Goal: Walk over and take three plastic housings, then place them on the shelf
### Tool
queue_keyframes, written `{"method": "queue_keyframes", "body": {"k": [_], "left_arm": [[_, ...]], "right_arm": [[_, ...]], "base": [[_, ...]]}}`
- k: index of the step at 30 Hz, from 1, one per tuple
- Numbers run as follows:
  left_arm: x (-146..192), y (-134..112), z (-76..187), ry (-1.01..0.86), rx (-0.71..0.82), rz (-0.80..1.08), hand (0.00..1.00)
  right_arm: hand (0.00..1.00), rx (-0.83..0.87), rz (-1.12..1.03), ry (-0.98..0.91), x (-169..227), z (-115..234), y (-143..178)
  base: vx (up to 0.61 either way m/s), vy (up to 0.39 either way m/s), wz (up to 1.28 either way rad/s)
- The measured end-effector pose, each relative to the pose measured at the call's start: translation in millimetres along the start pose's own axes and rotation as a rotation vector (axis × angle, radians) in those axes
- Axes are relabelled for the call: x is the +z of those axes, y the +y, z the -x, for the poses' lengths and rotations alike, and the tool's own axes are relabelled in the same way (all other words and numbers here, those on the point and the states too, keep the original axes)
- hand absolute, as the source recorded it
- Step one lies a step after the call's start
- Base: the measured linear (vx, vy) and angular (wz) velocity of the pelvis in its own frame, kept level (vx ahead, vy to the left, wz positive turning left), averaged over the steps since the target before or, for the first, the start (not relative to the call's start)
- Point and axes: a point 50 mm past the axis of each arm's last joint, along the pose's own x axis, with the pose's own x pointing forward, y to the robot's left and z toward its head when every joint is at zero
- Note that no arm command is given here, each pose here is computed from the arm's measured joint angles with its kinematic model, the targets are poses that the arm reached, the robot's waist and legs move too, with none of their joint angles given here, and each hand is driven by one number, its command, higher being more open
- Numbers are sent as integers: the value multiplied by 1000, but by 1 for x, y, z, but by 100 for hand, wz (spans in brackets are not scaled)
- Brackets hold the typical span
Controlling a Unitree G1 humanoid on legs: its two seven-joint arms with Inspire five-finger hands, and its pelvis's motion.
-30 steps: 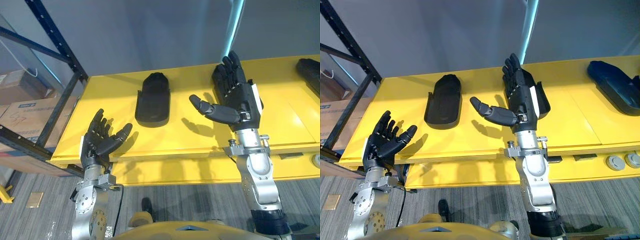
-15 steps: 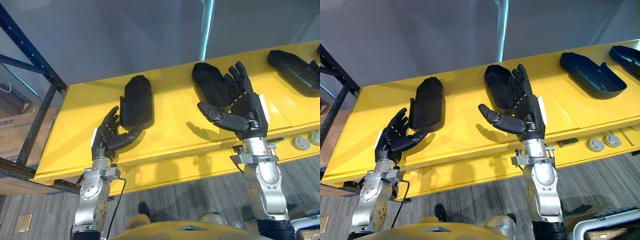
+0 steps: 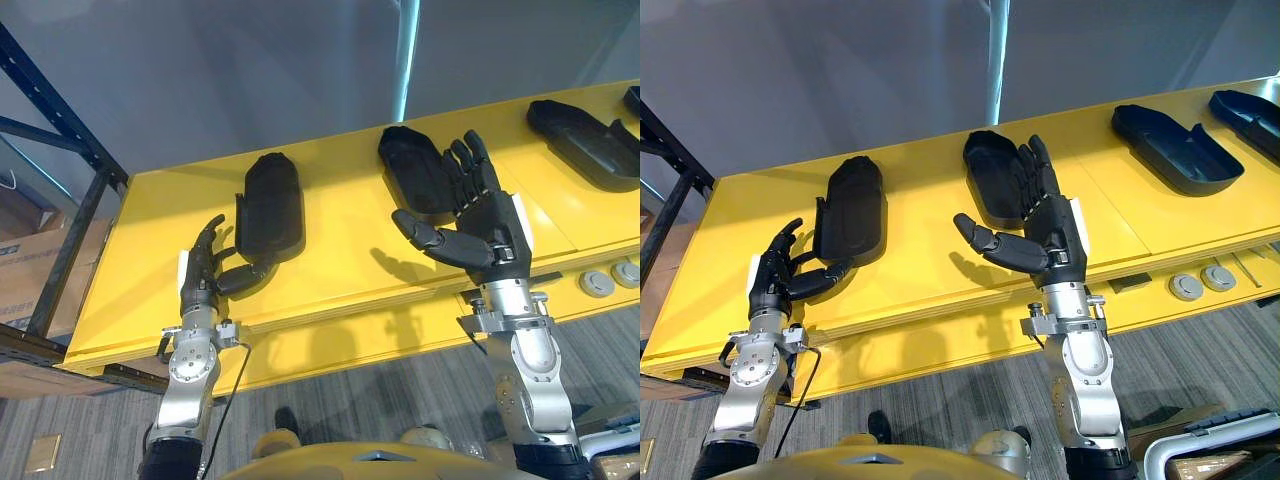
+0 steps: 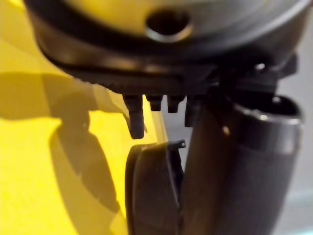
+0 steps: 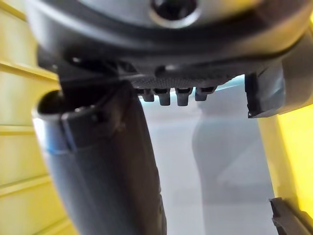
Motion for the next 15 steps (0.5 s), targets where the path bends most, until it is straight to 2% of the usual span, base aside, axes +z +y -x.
{"method": "queue_keyframes", "body": {"k": [8,15], "left_arm": [[1,3,-11,-15,49,-65,100],[0,-4,-19,-16,9,-17,100]], "right_arm": [[100,36,-7,3,-1,0,4],[100,50,-33,6,-2,0,6]], "base": [[1,-2,-10],[-11,-2,-7]]}}
